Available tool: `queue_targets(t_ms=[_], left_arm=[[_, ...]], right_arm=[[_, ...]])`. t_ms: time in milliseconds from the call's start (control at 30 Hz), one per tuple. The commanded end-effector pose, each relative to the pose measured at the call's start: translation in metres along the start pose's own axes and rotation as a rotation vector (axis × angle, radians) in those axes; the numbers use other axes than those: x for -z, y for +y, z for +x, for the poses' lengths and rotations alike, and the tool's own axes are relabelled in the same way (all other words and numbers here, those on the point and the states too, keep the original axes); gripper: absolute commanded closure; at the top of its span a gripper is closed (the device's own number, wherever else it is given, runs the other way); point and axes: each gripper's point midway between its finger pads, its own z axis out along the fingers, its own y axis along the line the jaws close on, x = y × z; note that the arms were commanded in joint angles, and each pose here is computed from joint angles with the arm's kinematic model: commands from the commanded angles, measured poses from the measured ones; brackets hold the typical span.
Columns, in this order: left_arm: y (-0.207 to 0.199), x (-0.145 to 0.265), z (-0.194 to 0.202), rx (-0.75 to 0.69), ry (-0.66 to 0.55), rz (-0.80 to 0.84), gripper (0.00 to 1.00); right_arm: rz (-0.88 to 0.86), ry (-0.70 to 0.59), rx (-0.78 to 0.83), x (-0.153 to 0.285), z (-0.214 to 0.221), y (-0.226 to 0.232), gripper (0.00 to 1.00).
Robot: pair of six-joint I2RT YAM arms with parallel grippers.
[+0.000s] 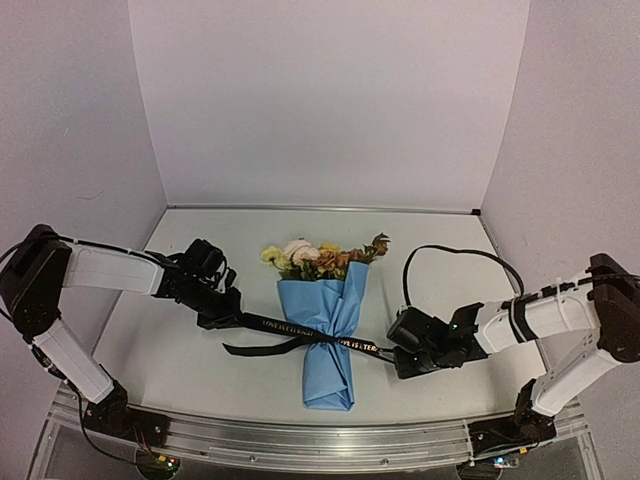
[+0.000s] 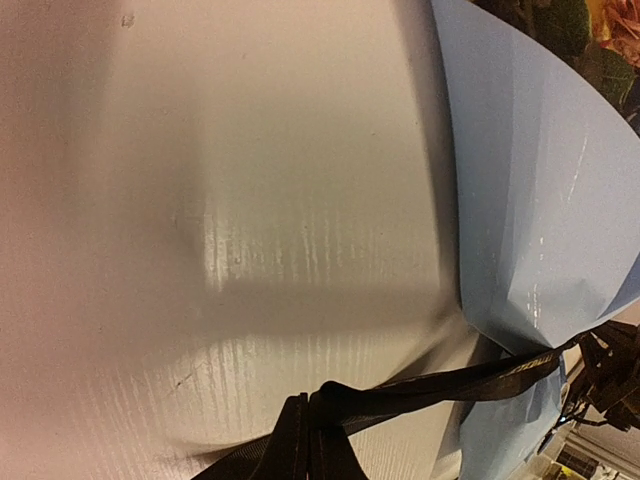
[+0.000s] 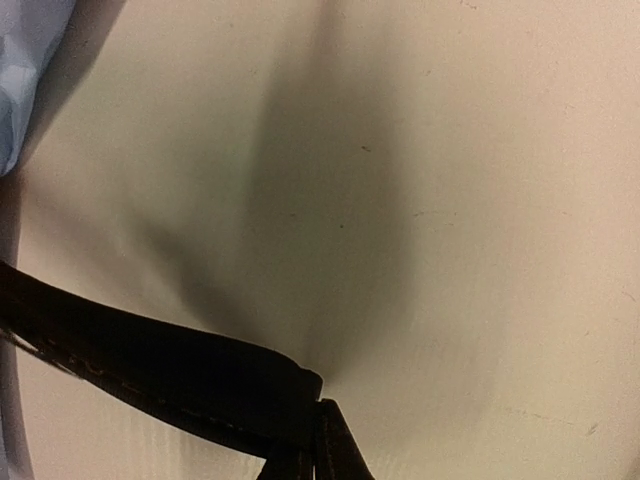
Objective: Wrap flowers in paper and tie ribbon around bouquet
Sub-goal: Tie the half-tied ribbon around the folded bouquet.
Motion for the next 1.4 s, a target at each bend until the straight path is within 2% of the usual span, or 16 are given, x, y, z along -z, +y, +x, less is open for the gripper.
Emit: queue_targets(t_ms=[0,133,267,300,367,400,467,633,800,967,1367], left_arm=[[0.053,0.014,-0.018,0.108,-0.086,-0.165,1.00],[0.050,0.014,-0.019,0.108,-0.081,-0.125,1.00],[0.020,0.015,-0.021,0.012,-0.066,-0.032,1.00],[0.012,0.016,-0.022,-0.022,-0.065,-0.020,1.00],[-0.002,0.016,-0.019,-0.073,-0.059,-0.004,1.00],[-0.007,0.017,-0.019,-0.092,-0.060,0.000,1.00],[-0.015,0.017,-0.018,-0.130,-0.057,-0.003,1.00],[-0.026,0.019,-0.016,-0.174,-0.054,-0.001,1.00],[-0.033,0.018,-0.015,-0.192,-0.046,0.004,1.00],[-0.034,0.017,-0.013,-0.194,-0.042,0.006,1.00],[-0.037,0.017,-0.013,-0.195,-0.044,0.015,1.00]], right_arm=[[0.237,0.110,0.043,0.000,0.048,-0.065,1.00],[0.199,0.109,0.039,-0.002,0.051,-0.058,1.00],[0.086,0.137,0.067,0.002,0.046,-0.030,0.99],[0.053,0.138,0.076,0.005,0.043,-0.023,0.96],[-0.017,0.143,0.092,0.014,0.035,-0.006,0.72],[-0.058,0.148,0.102,0.021,0.031,0.002,0.63],[-0.137,0.159,0.115,0.034,0.026,0.018,0.55],[-0.314,0.160,0.130,0.066,0.007,0.050,0.45],[-0.454,0.212,0.021,0.080,-0.018,0.075,0.45],[-0.533,0.256,-0.119,0.068,-0.032,0.100,0.50],[-0.502,0.277,-0.200,0.029,-0.034,0.101,0.52]])
